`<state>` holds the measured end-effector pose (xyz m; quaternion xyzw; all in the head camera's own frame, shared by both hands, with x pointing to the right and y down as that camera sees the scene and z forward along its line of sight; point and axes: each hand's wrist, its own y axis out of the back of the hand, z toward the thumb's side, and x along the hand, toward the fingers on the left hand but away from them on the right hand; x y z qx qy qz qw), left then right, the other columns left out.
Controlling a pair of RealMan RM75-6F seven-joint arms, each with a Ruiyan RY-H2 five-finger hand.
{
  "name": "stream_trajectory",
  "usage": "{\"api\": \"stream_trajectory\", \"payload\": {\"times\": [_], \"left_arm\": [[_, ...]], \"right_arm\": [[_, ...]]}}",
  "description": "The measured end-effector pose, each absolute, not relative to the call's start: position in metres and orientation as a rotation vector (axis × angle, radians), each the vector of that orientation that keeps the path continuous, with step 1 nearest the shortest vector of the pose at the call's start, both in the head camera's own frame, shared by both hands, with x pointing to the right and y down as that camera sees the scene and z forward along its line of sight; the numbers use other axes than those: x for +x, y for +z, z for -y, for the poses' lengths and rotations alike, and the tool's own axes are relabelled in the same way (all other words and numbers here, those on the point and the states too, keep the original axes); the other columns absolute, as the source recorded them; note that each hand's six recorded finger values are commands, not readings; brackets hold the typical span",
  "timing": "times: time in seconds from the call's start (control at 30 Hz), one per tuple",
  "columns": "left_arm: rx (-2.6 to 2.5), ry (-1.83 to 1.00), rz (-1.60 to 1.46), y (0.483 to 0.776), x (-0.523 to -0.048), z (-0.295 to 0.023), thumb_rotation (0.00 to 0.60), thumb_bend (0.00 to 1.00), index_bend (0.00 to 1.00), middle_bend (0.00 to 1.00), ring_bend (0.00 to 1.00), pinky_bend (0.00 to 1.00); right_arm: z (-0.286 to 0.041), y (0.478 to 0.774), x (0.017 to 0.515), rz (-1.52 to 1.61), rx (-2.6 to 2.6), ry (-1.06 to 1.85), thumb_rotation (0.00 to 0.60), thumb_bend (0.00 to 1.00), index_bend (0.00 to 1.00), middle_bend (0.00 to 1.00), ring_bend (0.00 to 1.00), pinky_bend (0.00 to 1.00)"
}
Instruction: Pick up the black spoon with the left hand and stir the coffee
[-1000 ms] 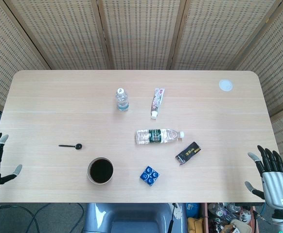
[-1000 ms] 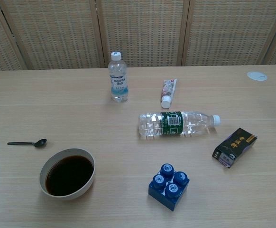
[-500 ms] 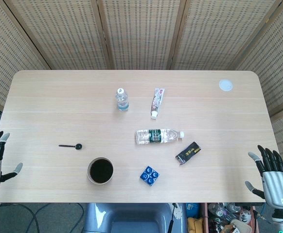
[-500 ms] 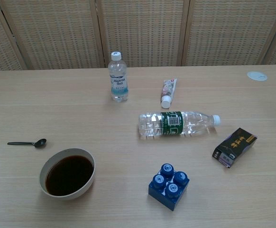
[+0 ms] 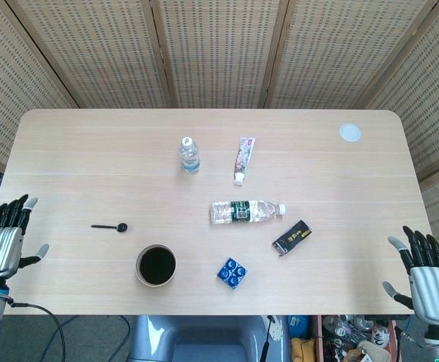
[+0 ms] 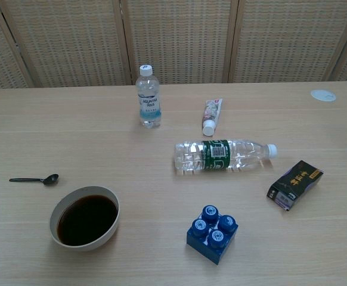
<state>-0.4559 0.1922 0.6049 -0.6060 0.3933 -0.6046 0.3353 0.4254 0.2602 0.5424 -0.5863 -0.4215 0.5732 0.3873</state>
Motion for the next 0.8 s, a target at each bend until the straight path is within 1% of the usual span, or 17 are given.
{"api": "stream_trajectory", "payload": {"times": [0.07, 0.13, 0.17, 0.23, 0.27, 0.33, 0.43, 0.53, 0.6, 0.8], "left_arm": [[-1.582, -1.587, -0.984, 0.614, -0.455, -0.186, 0.6, 0.27, 0.0, 0.08, 0.05, 0.15], [-1.577, -1.593, -0.949, 0.621, -0.455, -0.18, 0.6, 0.27, 0.04, 0.18, 0.14, 0.26], [-1.571, -1.595, -0.926, 0.626, -0.455, -0.177, 0.6, 0.27, 0.06, 0.22, 0.17, 0.29], [-1.563, -1.6, -0.894, 0.633, -0.455, -0.172, 0.6, 0.27, 0.12, 0.31, 0.27, 0.4], [-1.555, -1.603, -0.871, 0.638, -0.454, -0.168, 0.6, 0.27, 0.15, 0.35, 0.3, 0.44], [-1.538, -1.606, -0.837, 0.645, -0.454, -0.163, 0.6, 0.27, 0.23, 0.45, 0.38, 0.52], [-1.512, -1.604, -0.786, 0.658, -0.453, -0.155, 0.6, 0.27, 0.34, 0.55, 0.48, 0.61], [-1.5, -1.597, -0.739, 0.672, -0.449, -0.146, 0.6, 0.27, 0.39, 0.63, 0.55, 0.66], [-1.506, -1.593, -0.708, 0.683, -0.446, -0.141, 0.6, 0.27, 0.41, 0.67, 0.58, 0.68], [-1.541, -1.598, -0.624, 0.712, -0.434, -0.133, 0.6, 0.27, 0.46, 0.71, 0.61, 0.71]], "right_arm": [[-0.26, 0.542, 0.425, 1.072, -1.492, 1.46, 0.6, 0.2, 0.22, 0.12, 0.0, 0.0], [-0.261, 0.542, 0.425, 1.071, -1.49, 1.461, 0.6, 0.2, 0.22, 0.12, 0.0, 0.0], [-0.261, 0.542, 0.425, 1.071, -1.49, 1.461, 0.6, 0.2, 0.22, 0.12, 0.0, 0.0], [-0.261, 0.541, 0.425, 1.072, -1.489, 1.461, 0.6, 0.2, 0.22, 0.12, 0.0, 0.0], [-0.261, 0.541, 0.426, 1.072, -1.488, 1.462, 0.6, 0.2, 0.22, 0.12, 0.0, 0.0], [-0.261, 0.541, 0.426, 1.072, -1.487, 1.467, 0.6, 0.2, 0.22, 0.12, 0.0, 0.0], [-0.262, 0.54, 0.427, 1.071, -1.485, 1.471, 0.6, 0.2, 0.22, 0.12, 0.0, 0.0], [-0.263, 0.54, 0.427, 1.072, -1.481, 1.472, 0.6, 0.2, 0.22, 0.12, 0.0, 0.0], [-0.263, 0.54, 0.428, 1.071, -1.481, 1.474, 0.6, 0.2, 0.22, 0.12, 0.0, 0.0], [-0.263, 0.539, 0.429, 1.07, -1.476, 1.481, 0.6, 0.2, 0.22, 0.12, 0.0, 0.0]]}}
